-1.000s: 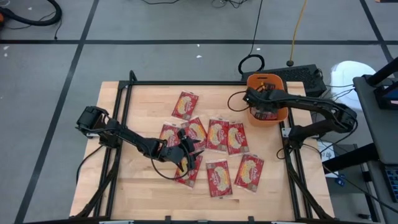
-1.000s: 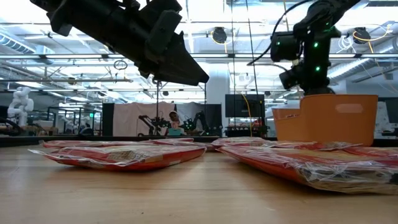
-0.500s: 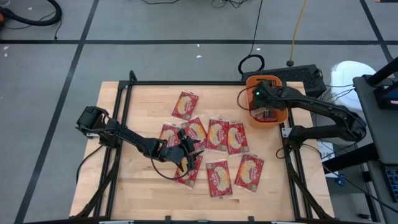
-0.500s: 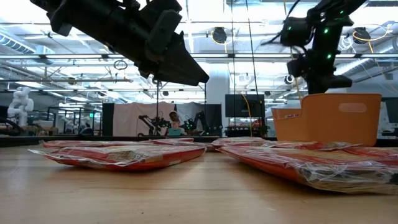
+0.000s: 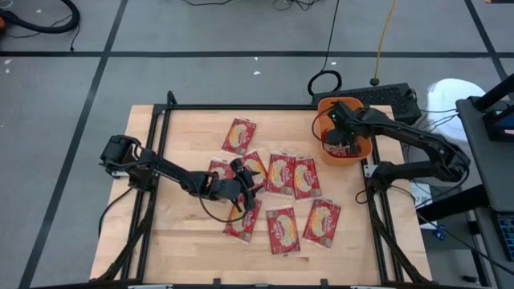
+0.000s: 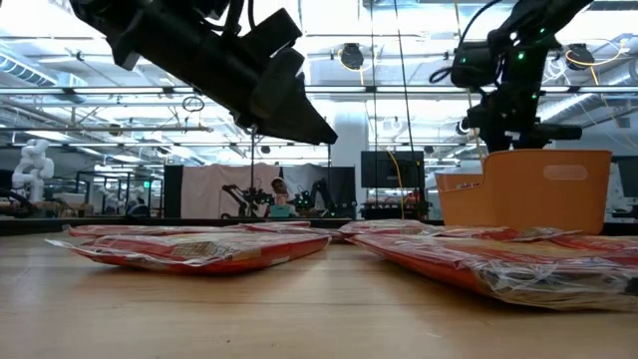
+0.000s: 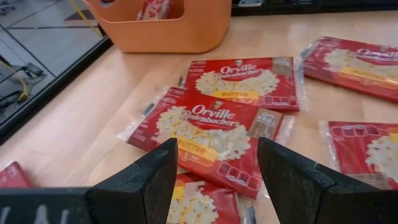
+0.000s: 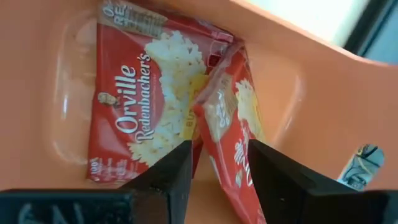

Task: Sort popcorn bags into baskets
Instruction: Put the red popcorn bag into the orange container

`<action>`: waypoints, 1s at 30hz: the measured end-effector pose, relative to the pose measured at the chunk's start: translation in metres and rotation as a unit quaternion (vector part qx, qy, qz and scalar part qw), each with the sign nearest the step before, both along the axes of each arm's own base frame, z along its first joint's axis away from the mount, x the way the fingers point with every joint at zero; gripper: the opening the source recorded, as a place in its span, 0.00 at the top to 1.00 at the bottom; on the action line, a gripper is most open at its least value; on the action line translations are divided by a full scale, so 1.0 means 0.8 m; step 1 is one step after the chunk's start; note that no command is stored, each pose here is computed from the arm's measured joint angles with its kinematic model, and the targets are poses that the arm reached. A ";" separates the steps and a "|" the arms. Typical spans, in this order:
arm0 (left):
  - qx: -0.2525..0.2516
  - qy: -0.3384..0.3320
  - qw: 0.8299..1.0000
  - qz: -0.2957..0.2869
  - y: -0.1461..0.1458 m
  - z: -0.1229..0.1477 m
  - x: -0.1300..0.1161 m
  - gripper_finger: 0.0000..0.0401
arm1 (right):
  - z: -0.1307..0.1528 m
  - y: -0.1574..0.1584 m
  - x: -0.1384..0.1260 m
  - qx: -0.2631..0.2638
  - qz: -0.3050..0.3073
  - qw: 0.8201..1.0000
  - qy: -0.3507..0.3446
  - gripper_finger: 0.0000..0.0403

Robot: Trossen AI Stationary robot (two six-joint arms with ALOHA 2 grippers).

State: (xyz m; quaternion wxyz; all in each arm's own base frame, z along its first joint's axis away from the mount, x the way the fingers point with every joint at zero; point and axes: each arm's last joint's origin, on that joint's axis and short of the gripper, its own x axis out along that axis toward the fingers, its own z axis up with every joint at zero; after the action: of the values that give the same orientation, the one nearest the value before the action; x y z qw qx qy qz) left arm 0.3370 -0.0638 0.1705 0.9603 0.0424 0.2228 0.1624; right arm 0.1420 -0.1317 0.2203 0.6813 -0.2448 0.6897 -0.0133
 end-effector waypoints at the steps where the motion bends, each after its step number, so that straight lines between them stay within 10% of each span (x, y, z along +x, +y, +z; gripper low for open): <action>1: -0.001 0.000 1.000 -0.001 0.000 0.000 0.000 0.44 | -0.004 -0.001 0.001 0.000 0.004 1.000 0.004 0.63; 16: 0.004 0.002 1.000 -0.007 -0.003 0.000 -0.001 0.44 | -0.049 -0.009 0.007 -0.069 0.021 0.997 0.034 0.78; 20: 0.010 0.004 1.000 -0.010 -0.003 0.000 -0.001 0.44 | -0.041 -0.009 0.015 -0.118 -0.003 0.993 0.031 0.96; 30: 0.015 0.006 1.000 -0.011 -0.003 0.000 -0.001 0.44 | 0.007 0.002 0.035 -0.277 -0.101 0.955 0.014 0.98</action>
State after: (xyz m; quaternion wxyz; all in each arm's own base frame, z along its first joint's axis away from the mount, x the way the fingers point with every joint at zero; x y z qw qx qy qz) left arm 0.3365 -0.0662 0.1705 0.9601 0.0598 0.2254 0.1546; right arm 0.1701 -0.1301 0.2262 0.5724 -0.3533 0.6892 -0.2693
